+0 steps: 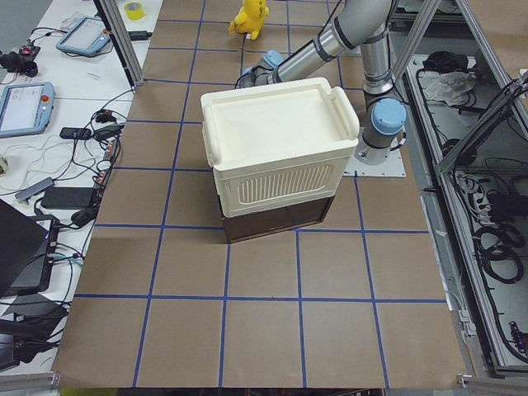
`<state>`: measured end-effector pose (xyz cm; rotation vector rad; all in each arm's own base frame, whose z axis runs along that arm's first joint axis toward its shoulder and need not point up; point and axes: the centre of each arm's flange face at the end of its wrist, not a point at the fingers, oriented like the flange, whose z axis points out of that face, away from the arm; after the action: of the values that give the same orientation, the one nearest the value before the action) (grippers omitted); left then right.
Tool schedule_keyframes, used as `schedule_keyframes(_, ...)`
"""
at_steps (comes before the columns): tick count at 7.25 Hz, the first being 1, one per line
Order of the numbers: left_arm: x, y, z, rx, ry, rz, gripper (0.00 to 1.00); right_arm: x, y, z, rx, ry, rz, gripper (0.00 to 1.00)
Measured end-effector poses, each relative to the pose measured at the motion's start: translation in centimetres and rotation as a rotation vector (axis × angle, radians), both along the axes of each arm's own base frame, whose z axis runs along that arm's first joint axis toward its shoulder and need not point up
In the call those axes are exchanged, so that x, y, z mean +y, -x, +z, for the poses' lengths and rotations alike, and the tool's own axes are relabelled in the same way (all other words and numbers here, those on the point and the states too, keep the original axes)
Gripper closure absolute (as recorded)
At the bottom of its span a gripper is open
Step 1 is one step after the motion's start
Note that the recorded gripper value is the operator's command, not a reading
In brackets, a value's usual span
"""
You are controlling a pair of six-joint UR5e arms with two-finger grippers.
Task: Pull drawer sideways
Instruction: 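Close the left gripper around the white bar handle, then pull the handle with the left gripper, sliding the drawer out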
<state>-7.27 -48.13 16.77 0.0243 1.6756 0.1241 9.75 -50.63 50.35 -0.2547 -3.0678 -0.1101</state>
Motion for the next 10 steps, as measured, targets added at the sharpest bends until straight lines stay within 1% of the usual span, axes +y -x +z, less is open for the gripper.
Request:
schedule_keyframes(1,0.0,0.0,0.0,0.000,0.002,0.001,0.86,0.0,0.0,0.0,0.000,0.000,0.000,0.00)
schedule_keyframes(2,0.0,0.0,-0.1,0.000,0.002,0.001,1.00,0.0,0.0,0.0,0.000,0.000,0.000,0.00)
schedule_keyframes(6,-0.1,0.4,-0.1,0.003,-0.009,-0.005,1.00,0.0,0.0,0.0,0.000,0.000,0.000,0.00)
schedule_keyframes(10,-0.8,2.2,0.5,0.010,0.005,-0.036,1.00,0.0,0.0,0.0,0.000,0.000,0.000,0.00)
